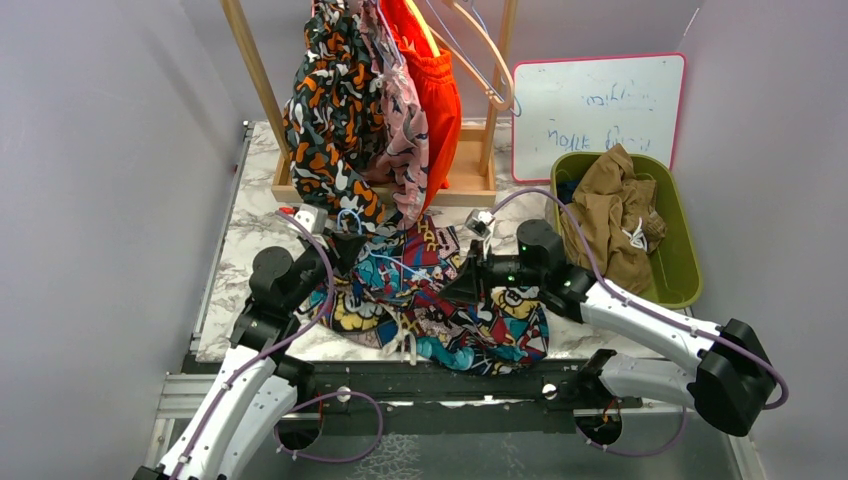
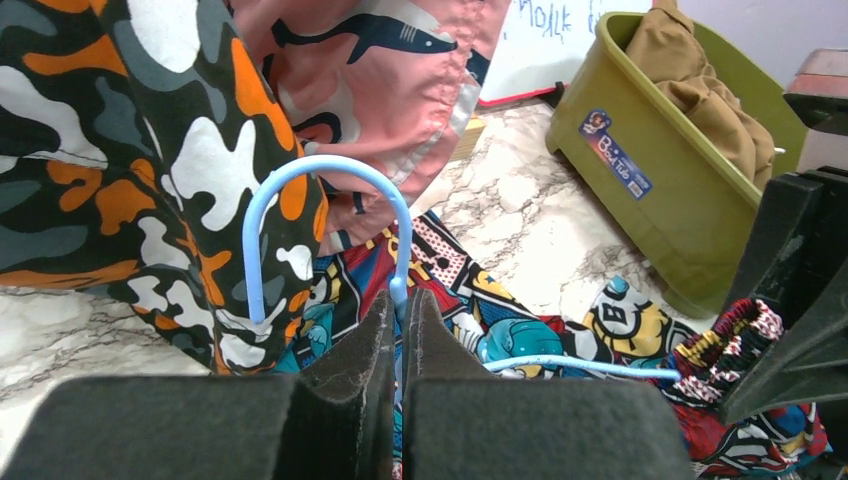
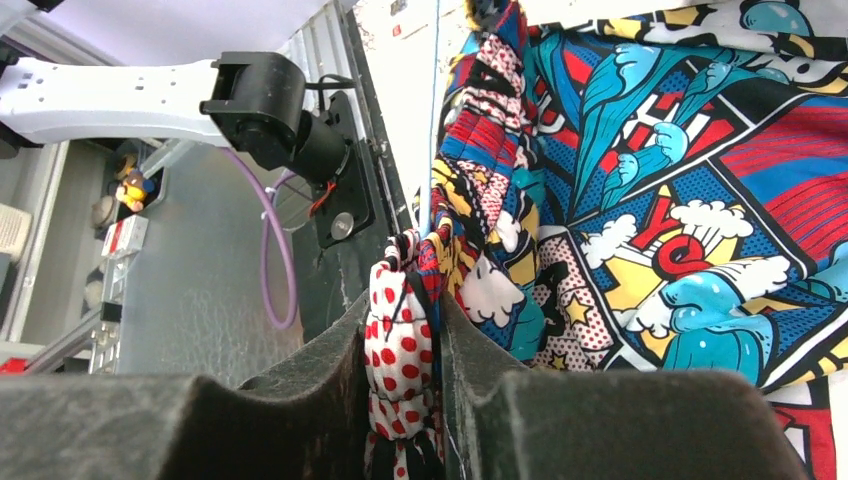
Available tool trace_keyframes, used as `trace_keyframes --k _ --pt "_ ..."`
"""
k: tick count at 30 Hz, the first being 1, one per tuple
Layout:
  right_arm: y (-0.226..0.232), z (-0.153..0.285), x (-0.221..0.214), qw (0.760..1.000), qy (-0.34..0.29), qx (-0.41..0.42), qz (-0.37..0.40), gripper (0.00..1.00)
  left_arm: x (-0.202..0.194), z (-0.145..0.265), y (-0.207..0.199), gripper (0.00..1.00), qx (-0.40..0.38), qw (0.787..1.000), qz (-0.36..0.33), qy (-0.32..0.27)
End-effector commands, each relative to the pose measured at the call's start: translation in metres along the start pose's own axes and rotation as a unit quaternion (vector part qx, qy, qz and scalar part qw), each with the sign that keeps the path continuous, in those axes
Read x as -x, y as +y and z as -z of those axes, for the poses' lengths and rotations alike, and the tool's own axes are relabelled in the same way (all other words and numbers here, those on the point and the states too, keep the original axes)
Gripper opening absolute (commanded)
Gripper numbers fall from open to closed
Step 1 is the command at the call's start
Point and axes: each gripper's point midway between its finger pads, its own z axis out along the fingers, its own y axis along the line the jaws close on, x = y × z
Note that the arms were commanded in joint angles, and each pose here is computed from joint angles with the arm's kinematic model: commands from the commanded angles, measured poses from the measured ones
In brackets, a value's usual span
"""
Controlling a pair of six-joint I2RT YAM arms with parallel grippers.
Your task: Remove the shorts from the hanger
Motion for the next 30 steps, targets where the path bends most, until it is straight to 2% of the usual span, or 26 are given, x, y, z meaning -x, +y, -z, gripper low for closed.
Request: trace_keyframes --k 1,5,7,8,13,17,25,30 --pt "0.009 -0.001 0.021 1.000 -0.014 0.008 0.025 0.26 0.007 0.004 0.008 0.00 0.019 0.999 -0.028 -0.009" --pt "0.013 0.000 0.022 0.999 -0.024 0.021 0.030 0.10 0.006 0.003 0.007 0.00 0.018 0.999 -0.027 -0.009" --pt "0.015 0.001 0.021 0.999 -0.029 0.026 0.031 0.09 0.006 0.003 0.008 0.00 0.019 0.999 -0.024 -0.008" --pt "0.016 0.001 0.021 0.999 -0.029 0.028 0.031 0.11 0.006 0.003 0.007 0.00 0.017 1.000 -0.023 -0.008" --pt "0.012 0.003 0.024 0.999 -0.013 0.005 0.029 0.41 0.008 0.004 0.007 0.00 0.019 0.999 -0.029 -0.010" --pt "0.006 0.006 0.033 0.999 -0.017 -0.027 0.035 0.56 0.014 0.008 0.009 0.00 0.029 0.999 -0.033 -0.022" --pt "-0.001 -0.005 0.013 0.999 0.042 -0.022 0.001 0.61 0.017 0.010 0.011 0.00 0.036 0.998 -0.035 -0.031" --pt "-0.018 -0.024 -0.003 0.995 0.074 -0.063 -0.004 0.60 0.016 0.010 0.010 0.00 0.033 0.998 -0.036 -0.029"
